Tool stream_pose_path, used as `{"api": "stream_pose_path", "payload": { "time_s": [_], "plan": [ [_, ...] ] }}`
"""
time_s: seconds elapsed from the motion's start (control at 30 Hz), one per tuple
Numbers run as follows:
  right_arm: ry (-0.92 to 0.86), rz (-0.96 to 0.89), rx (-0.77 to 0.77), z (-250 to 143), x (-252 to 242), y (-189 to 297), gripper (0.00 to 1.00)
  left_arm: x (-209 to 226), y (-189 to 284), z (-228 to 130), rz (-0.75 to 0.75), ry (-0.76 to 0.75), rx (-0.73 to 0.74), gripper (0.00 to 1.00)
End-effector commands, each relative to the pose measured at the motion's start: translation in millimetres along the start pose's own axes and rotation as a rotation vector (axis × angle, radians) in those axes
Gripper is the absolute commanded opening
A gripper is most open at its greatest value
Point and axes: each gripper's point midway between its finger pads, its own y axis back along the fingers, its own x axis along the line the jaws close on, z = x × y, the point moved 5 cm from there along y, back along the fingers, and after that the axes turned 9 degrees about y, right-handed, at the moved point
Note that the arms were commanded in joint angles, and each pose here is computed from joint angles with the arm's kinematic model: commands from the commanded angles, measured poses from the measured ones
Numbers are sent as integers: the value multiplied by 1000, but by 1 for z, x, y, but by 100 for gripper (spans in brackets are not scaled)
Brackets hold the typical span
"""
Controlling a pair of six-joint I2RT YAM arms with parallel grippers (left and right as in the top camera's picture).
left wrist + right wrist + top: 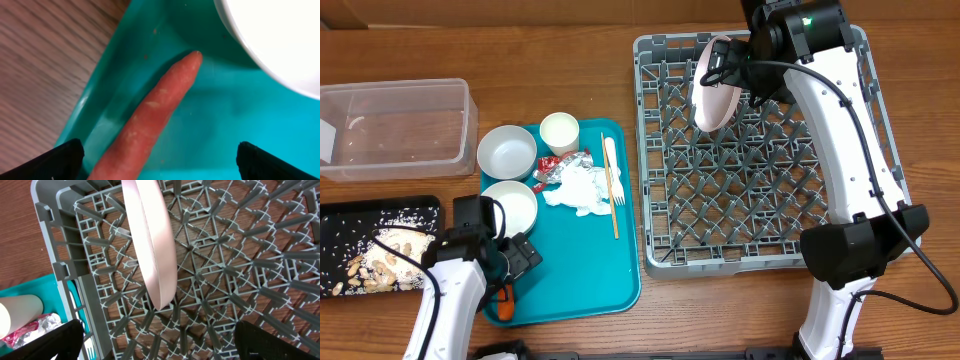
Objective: Sort waste into correct bins and load items into the dishwasher rack
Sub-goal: 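Grasp the orange carrot on the teal tray with the left gripper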
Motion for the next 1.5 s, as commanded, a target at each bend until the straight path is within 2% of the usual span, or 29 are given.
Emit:
{"api": "stream_pose_path", "payload": {
  "time_s": [0.0,0.1,0.4,0.57,0.7,0.83,0.9,0.93,0.97,1.47],
  "plan": [
    [2,11,-60,4,0,20,100,-5,-7,-5,-20,-13,47,100],
    [1,11,-60,4,0,20,100,-11,-13,-8,-51,-52,94,100],
    [1,11,-60,4,0,20,100,-6,-29,-16,15,-52,184,99],
    [1,11,-60,4,0,20,100,-6,-31,-17,22,-52,198,58],
    [1,11,-60,4,0,20,100,-5,-31,-18,26,-52,204,39],
    [1,11,-60,4,0,20,100,-5,-31,-19,29,-52,207,38],
    [2,11,-60,4,0,20,100,-4,-30,-19,33,-52,211,25],
    [1,11,-60,4,0,20,100,-4,-29,-20,36,-52,215,11],
    [2,11,-60,4,0,20,100,-4,-28,-20,36,-51,218,4],
    [2,11,-60,4,0,20,100,-16,18,-4,53,-50,252,4]
  ]
}}
